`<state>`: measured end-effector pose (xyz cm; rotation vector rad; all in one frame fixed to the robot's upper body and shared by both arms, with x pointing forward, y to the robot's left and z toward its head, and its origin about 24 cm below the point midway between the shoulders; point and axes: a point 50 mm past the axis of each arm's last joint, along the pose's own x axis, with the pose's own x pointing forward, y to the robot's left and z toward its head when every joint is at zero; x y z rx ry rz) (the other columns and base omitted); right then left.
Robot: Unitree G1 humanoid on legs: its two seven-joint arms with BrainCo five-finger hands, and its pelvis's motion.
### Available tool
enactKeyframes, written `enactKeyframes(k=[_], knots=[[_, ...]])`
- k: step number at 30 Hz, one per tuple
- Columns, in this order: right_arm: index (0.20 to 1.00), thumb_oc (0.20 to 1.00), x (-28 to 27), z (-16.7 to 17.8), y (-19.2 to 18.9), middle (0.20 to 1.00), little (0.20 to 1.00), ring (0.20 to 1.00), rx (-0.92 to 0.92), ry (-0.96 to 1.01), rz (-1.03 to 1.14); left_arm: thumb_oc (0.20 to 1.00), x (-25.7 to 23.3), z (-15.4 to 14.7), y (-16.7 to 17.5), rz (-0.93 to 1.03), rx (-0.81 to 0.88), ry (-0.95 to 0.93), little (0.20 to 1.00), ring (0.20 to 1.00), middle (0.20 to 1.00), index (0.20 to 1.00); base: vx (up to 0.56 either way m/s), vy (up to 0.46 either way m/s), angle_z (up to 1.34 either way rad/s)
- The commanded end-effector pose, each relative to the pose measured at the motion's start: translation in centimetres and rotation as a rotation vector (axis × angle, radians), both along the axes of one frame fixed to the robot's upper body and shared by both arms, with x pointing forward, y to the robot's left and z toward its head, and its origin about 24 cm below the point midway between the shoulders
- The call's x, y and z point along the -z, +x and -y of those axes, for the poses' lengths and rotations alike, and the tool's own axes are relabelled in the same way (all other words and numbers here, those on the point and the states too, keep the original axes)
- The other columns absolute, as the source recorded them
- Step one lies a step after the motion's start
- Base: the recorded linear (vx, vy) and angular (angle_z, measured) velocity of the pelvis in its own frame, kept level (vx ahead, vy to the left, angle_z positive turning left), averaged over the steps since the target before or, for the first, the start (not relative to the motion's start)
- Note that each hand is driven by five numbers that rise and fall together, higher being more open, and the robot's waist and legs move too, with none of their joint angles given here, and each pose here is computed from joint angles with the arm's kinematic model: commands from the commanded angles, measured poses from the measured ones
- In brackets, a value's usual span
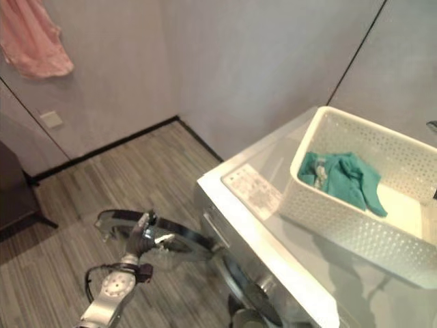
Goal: Grab the laundry basket,head to the washer,open it,put in the laundry and shut it.
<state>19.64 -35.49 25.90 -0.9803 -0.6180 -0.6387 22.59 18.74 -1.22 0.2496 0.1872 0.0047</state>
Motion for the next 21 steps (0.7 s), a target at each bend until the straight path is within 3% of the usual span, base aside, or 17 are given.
enactKeyframes(k=[1,4,5,9,10,11,21], knots=[[1.0,1.0,-1.4,-0.3,0.6,1.0,1.0,1.0,-0.203,0.051,-0.202,1.0,-0.9,1.6,0.6,0.019,0.197,0.009,1.0,1.0,1.0,1.0,0.02,0.045,-0.1],[1.0,1.0,-1.4,-0.3,0.6,1.0,1.0,1.0,-0.203,0.051,-0.202,1.0,-0.9,1.7,0.6,0.018,0.197,0.009,1.0,1.0,1.0,1.0,0.01,0.026,-0.21],[1.0,1.0,-1.4,-0.1,1.4,1.0,1.0,1.0,-0.244,0.028,-0.43,1.0,-0.6,1.5,0.1,-0.011,0.254,0.018,1.0,1.0,1.0,1.0,0.01,0.07,-0.1],[1.0,1.0,-1.9,-0.2,1.5,1.0,1.0,1.0,-0.271,0.026,-0.529,1.0,-0.4,1.7,-0.3,-0.031,0.287,0.021,1.0,1.0,1.0,1.0,-0.01,0.038,-0.06],[1.0,1.0,-2.1,-0.4,2.5,1.0,1.0,1.0,-0.281,-0.016,-0.698,1.0,-0.1,1.6,-0.8,-0.055,0.313,0.006,1.0,1.0,1.0,1.0,-0.01,0.082,-0.04],[1.0,1.0,-2.1,-0.4,2.6,1.0,1.0,1.0,-0.27,-0.035,-0.736,1.0,-0.1,1.6,-0.9,-0.056,0.32,0.001,1.0,1.0,1.0,1.0,0.0,0.074,-0.13],[1.0,1.0,-1.9,0.0,5.2,1.0,1.0,1.0,-0.219,-0.076,-0.839,1.0,0.0,1.9,-1.1,-0.074,0.36,-0.028,1.0,1.0,1.0,1.0,0.0,0.001,-0.02]])
